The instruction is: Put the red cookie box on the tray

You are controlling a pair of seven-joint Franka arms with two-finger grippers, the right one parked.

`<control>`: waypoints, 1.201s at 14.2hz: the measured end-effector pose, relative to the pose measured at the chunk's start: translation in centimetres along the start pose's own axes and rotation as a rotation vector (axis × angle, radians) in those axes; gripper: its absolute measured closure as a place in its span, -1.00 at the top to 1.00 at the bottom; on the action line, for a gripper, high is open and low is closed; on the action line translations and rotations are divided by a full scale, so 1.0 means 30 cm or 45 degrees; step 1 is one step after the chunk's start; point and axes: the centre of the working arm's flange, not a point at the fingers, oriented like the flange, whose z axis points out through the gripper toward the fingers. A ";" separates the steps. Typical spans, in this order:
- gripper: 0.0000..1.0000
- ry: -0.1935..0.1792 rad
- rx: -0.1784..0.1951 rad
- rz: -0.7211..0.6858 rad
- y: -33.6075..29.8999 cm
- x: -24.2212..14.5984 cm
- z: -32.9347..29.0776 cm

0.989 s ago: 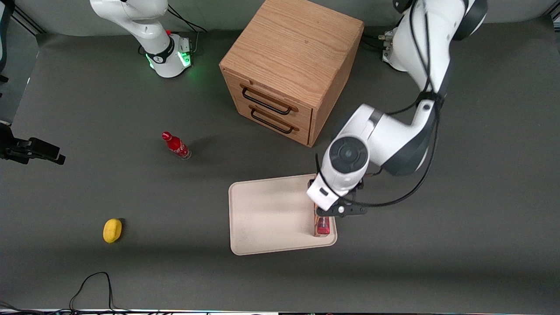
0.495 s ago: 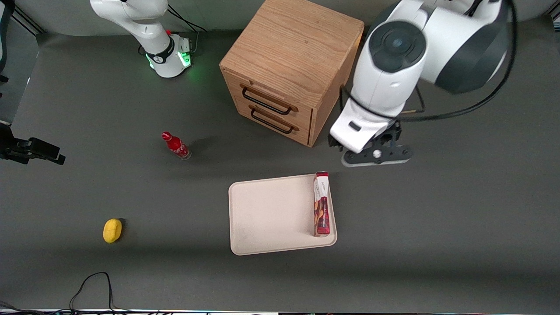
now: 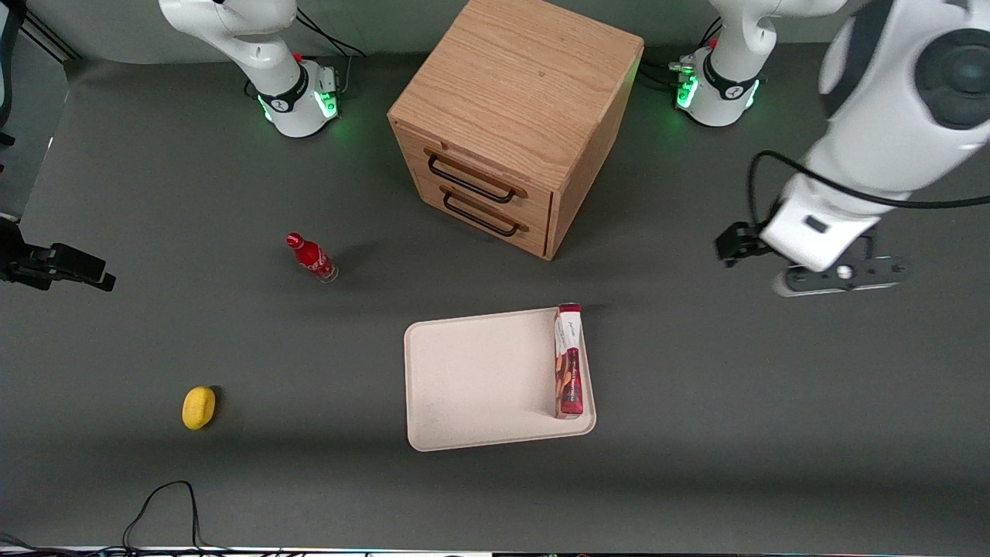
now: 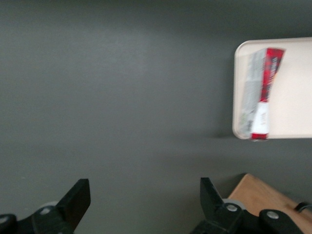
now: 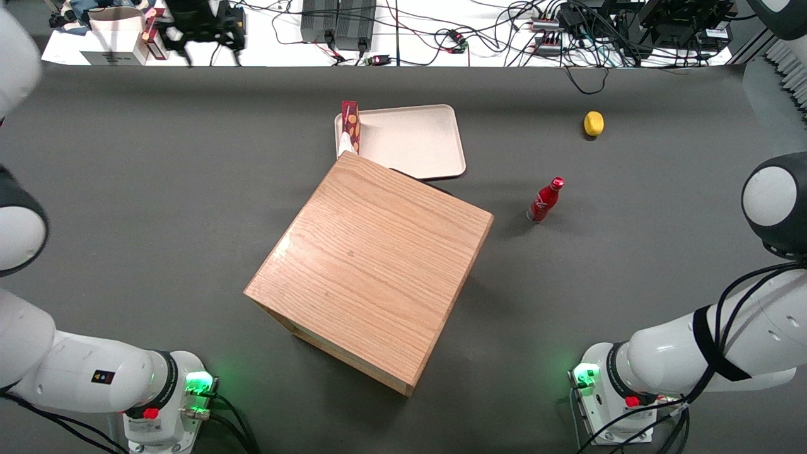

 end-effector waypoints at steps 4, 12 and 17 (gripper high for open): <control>1.00 -0.036 -0.004 0.047 -0.203 0.018 0.058; 1.00 -0.004 -0.010 -0.011 -0.419 0.011 0.106; 1.00 0.012 -0.037 -0.025 -0.430 0.012 0.061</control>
